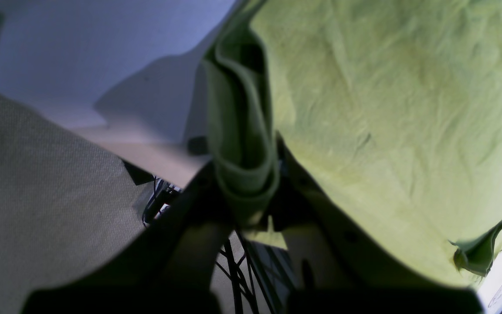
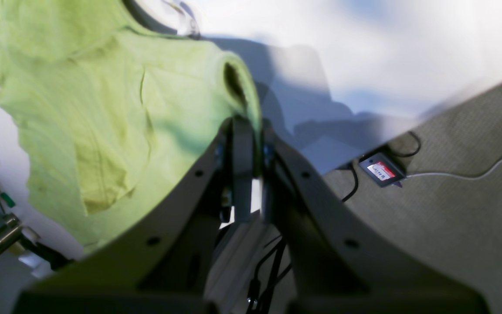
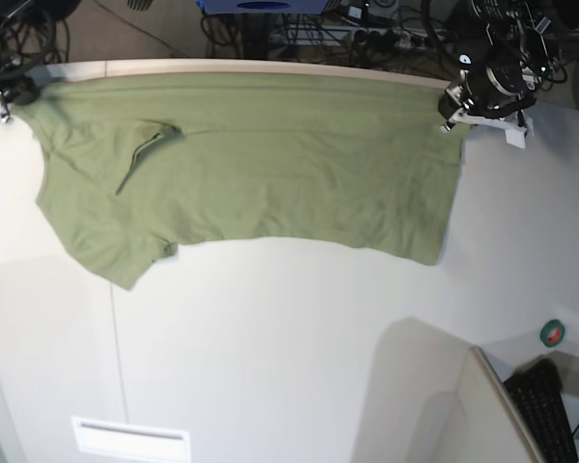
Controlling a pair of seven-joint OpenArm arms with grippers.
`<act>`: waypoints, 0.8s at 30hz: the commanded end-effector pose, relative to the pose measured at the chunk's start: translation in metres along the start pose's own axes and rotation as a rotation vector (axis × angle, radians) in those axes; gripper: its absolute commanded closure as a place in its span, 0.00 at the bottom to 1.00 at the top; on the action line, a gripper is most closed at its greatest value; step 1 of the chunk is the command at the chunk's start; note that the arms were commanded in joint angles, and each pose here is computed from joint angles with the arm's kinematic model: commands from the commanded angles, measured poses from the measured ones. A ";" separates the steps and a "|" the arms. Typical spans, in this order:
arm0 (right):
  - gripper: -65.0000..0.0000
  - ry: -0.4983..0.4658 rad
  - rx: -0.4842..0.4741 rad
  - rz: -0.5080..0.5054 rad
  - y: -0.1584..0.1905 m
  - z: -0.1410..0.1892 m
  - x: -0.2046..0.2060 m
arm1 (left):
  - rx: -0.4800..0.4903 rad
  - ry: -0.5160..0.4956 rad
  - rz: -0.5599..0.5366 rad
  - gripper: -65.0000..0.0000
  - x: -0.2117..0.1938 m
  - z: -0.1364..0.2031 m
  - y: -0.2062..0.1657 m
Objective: Layout the t-shirt on the table in an organized manner, then fold the t-shirt properly
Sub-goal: 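Release the shirt and move both grippers down along its sides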
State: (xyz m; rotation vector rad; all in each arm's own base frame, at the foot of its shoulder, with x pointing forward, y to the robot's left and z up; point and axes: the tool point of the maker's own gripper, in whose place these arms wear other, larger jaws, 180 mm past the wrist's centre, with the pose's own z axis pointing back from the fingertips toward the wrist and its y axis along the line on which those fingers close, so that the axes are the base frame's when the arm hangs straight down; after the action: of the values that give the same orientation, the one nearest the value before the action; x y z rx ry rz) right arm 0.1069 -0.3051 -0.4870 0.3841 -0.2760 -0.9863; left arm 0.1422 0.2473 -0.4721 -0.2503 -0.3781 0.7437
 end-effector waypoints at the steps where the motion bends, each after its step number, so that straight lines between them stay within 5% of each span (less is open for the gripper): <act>1: 1.00 -0.042 -0.004 0.015 -0.001 0.009 0.012 | 0.000 -0.034 -0.015 1.00 0.010 0.005 0.000; 3: 1.00 -0.045 -0.001 0.010 0.000 0.009 0.009 | 0.000 -0.034 -0.015 1.00 0.010 0.005 0.000; 4: 0.91 -0.052 -0.009 0.016 -0.002 0.011 0.008 | 0.000 -0.034 -0.015 0.93 0.010 0.005 0.000; 10: 0.43 -0.106 -0.022 0.062 0.006 0.026 0.010 | -0.001 -0.036 -0.015 0.38 0.010 0.005 -0.001; 14: 0.36 -0.111 -0.034 0.062 0.002 0.028 0.005 | 0.006 -0.043 -0.010 0.07 0.013 0.006 0.003; 21: 0.36 -0.222 -0.047 0.125 0.010 0.045 0.043 | 0.066 -0.207 0.124 0.03 0.062 0.035 0.043; 24: 0.36 -0.270 -0.013 0.202 0.041 0.050 0.080 | 0.069 -0.285 0.121 0.03 0.097 0.048 0.045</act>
State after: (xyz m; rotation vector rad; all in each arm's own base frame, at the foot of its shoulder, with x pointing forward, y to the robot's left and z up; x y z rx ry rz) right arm 0.1472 -0.3592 -0.4307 0.1972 -0.4917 -0.8585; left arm 0.1516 0.3478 -0.4309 -0.0996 -0.5725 0.9288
